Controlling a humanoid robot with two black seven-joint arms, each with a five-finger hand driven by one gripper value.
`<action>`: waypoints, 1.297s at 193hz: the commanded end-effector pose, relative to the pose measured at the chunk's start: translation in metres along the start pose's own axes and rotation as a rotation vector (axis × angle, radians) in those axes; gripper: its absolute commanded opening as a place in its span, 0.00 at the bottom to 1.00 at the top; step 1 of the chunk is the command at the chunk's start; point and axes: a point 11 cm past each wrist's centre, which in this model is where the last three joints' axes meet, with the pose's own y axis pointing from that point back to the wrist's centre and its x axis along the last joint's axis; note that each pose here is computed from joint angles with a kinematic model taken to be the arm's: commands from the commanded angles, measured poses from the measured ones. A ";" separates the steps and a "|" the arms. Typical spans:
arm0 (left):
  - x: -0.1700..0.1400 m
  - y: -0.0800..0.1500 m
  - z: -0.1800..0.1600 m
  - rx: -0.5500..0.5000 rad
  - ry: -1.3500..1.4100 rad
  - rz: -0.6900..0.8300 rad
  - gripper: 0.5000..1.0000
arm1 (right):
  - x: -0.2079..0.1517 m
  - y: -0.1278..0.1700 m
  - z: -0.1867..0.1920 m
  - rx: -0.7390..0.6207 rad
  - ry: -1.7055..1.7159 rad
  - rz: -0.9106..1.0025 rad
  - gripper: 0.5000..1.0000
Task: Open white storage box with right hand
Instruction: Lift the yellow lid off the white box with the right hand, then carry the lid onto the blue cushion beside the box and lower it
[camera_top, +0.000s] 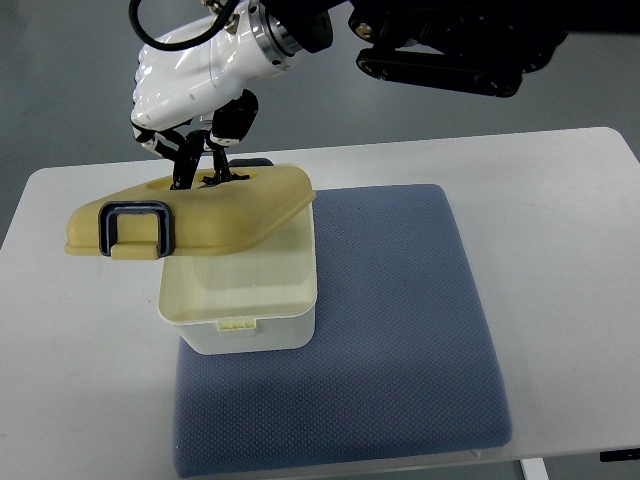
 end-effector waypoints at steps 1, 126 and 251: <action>0.000 0.000 0.000 0.000 0.000 0.000 1.00 | 0.011 0.018 0.013 -0.047 0.006 0.017 0.00; 0.000 0.000 0.000 0.000 0.000 0.000 1.00 | -0.046 0.106 0.067 -0.245 -0.105 -0.009 0.00; 0.000 0.000 0.000 0.000 0.000 0.000 1.00 | -0.195 0.136 0.058 -0.271 -0.229 -0.204 0.00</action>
